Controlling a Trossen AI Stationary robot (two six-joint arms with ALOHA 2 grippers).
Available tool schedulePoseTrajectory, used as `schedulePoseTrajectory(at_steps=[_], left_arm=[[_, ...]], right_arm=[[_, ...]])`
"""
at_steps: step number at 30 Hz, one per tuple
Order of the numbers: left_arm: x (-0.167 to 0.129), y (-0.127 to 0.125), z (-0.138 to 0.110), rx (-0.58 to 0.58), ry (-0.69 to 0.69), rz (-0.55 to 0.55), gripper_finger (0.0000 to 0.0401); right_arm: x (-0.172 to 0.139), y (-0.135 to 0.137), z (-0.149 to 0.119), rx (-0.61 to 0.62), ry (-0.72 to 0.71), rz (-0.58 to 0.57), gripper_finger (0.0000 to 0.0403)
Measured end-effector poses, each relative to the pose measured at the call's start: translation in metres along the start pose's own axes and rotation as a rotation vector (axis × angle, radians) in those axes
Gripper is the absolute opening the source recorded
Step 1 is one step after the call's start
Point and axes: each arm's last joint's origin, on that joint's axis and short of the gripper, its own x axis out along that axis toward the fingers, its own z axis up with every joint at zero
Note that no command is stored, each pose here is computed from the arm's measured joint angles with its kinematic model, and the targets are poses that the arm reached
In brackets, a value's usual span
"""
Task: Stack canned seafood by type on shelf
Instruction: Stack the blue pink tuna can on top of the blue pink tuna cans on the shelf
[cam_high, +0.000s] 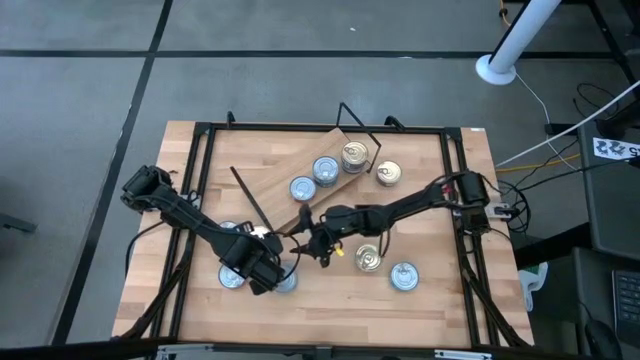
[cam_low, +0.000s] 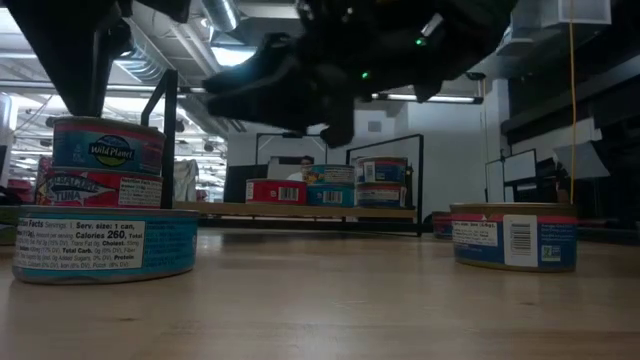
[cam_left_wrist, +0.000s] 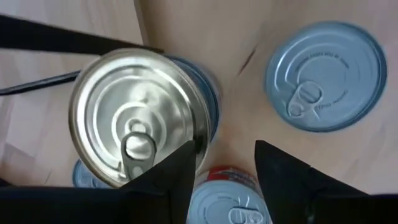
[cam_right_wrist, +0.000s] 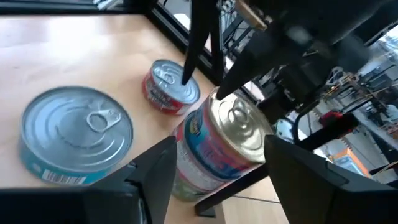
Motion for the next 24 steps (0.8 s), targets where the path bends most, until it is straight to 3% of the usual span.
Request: schedulePoseTrajectory(at_steps=[10, 24], left_arm=[[0.000, 0.001, 0.003, -0.001, -0.090, 0.046, 0.0150], [0.014, 0.003, -0.001, -0.027, -0.099, 0.062, 0.0150]], right_arm=[[0.011, 0.006, -0.010, 0.004, 0.038, 0.008, 0.0241], [0.011, 0.005, -0.010, 0.004, 0.040, -0.003, 0.0241]])
